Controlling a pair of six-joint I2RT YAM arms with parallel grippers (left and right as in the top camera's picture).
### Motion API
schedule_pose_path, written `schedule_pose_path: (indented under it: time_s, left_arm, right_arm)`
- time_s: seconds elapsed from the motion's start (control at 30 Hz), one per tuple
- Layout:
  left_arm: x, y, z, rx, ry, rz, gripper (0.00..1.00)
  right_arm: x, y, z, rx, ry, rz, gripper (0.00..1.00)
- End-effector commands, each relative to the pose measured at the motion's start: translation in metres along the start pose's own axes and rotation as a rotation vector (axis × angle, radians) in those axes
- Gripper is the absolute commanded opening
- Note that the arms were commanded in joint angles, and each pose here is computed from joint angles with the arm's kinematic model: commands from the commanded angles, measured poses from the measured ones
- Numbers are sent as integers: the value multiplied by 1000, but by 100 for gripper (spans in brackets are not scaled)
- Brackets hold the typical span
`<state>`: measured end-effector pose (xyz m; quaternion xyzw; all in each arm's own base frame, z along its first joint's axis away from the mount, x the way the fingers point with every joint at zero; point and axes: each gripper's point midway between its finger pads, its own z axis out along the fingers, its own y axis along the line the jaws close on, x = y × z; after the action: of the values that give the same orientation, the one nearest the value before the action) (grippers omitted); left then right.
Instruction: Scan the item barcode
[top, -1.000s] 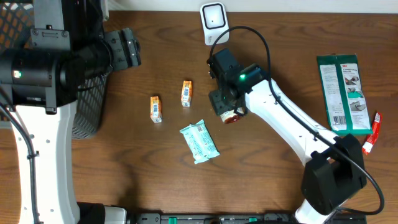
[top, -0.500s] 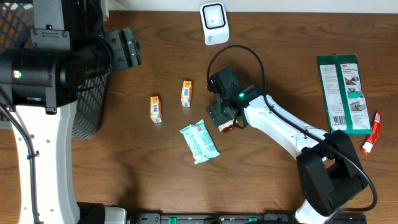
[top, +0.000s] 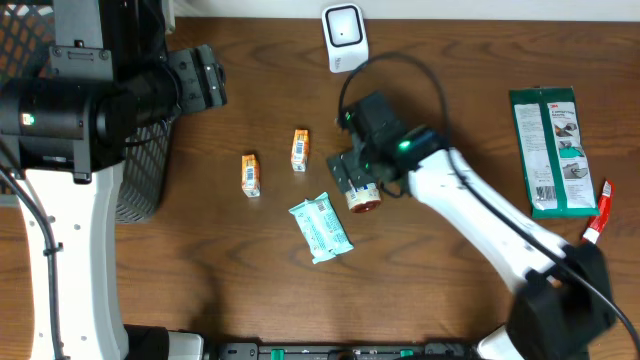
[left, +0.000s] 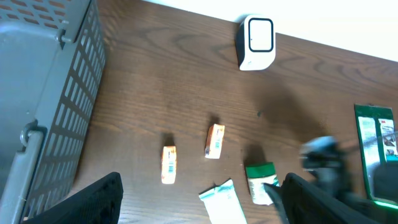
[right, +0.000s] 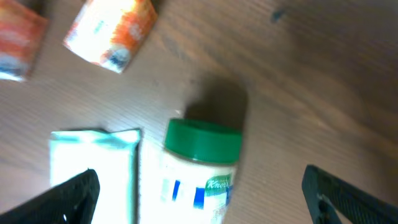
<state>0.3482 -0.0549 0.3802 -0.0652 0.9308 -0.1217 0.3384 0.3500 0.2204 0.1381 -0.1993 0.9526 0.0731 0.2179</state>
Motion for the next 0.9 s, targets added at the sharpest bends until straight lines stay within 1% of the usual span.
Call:
schedule_pose_path:
  time_s: [0.0, 0.17, 0.3, 0.43, 0.67, 0.77, 0.87]
  left_arm:
    - [-2, 3, -1, -12, -6, -6, 82]
    - [-2, 3, -1, -12, -6, -6, 82]
    - [-2, 3, -1, -12, -6, -6, 82]
    - [-2, 3, -1, -12, -6, -6, 82]
    - [-2, 3, -1, -12, -6, -6, 82]
    - [-2, 3, -1, -12, -6, -6, 82]
    - [-2, 3, -1, -12, -6, -6, 82]
  right_arm:
    - [-24, 6, -45, -98, -46, 80, 98]
    - [-10, -13, -71, -43, 95, 131, 95]
    - [-5, -22, -62, -23, 158, 189, 95]
    - [4, -23, -30, -5, 242, 226, 95]
    - [33, -12, 40, 21, 426, 211, 93]
    - [41, -7, 63, 29, 463, 210, 91]
    - [42, -5, 83, 33, 463, 213, 88]
